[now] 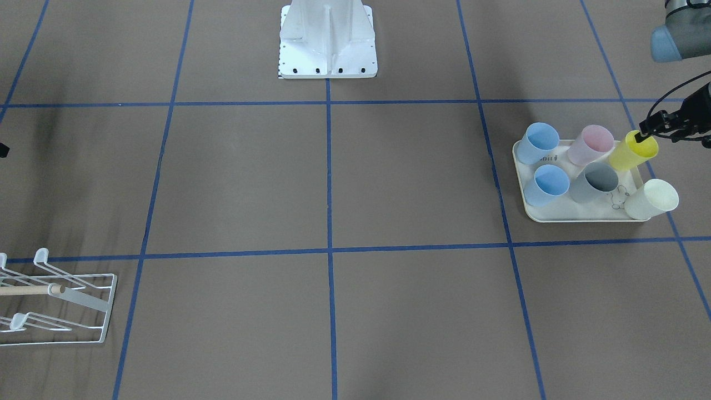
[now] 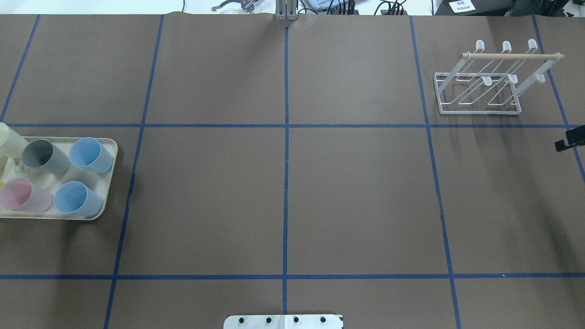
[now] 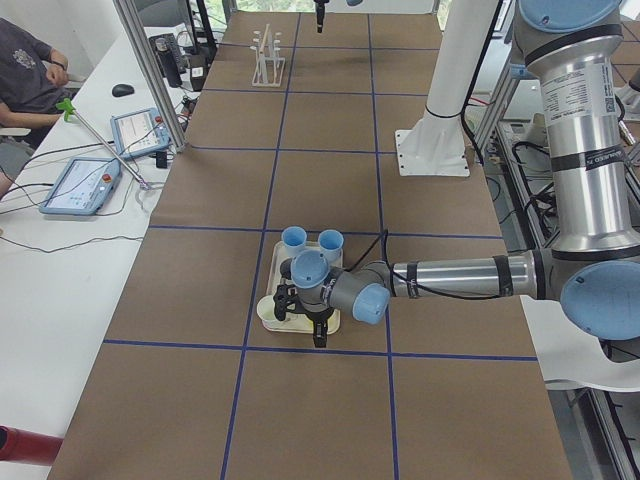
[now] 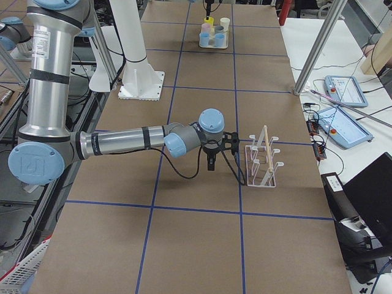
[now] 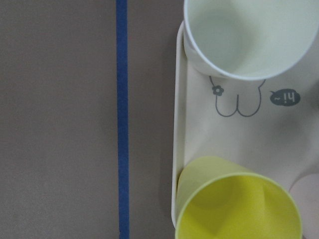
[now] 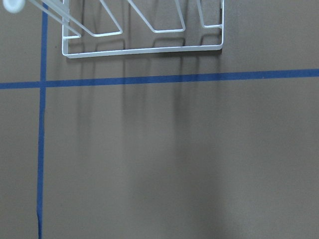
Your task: Transfer IKEA cup to right arm and place on rack
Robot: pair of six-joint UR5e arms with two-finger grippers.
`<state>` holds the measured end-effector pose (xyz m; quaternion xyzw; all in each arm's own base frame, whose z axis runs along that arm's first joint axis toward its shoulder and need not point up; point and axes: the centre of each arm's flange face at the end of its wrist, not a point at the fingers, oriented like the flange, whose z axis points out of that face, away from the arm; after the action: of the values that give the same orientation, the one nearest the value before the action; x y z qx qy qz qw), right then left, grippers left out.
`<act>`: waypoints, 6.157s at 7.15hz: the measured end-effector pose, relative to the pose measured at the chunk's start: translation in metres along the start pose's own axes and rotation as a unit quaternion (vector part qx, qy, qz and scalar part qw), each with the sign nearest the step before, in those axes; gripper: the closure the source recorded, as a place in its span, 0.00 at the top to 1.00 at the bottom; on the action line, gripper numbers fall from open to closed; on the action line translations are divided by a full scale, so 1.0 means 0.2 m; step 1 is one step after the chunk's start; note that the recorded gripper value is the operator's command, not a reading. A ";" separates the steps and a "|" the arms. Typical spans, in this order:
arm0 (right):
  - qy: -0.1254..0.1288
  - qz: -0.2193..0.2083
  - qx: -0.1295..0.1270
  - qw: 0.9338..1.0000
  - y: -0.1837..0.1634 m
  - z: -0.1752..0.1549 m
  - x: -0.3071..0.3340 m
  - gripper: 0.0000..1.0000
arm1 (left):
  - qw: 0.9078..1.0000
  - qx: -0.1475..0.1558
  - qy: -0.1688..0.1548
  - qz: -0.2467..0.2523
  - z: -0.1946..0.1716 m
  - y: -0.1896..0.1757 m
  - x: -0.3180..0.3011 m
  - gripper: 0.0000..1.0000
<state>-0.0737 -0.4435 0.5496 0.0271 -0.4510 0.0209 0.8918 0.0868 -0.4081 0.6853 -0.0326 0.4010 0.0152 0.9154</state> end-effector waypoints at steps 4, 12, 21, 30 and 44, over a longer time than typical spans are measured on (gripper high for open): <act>0.000 -0.001 0.001 1.000 -0.01 0.00 -0.01 1.00 | 1.000 -0.012 0.004 0.008 0.05 -0.01 0.05 0.00; -0.024 -0.005 0.042 0.999 -0.29 0.18 -1.01 0.99 | 0.991 0.068 0.060 -0.102 -0.91 -0.22 0.56 0.00; -0.375 0.121 0.118 0.912 0.24 0.28 -2.25 0.99 | 0.892 -0.046 0.353 -0.279 -0.90 -0.24 2.63 0.00; -0.580 0.105 0.098 0.802 0.50 0.05 -2.51 0.99 | 0.584 -0.337 0.553 -0.489 -0.80 -0.13 2.55 0.00; -0.622 0.110 0.105 0.768 0.56 0.00 -2.60 0.99 | 0.534 -0.448 0.536 -0.477 -0.80 0.20 2.60 0.00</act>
<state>-0.3893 -0.3381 0.1344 0.0774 -0.9021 0.1449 0.3991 0.3201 -0.3792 0.1939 -0.6265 0.6823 -0.2663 0.2665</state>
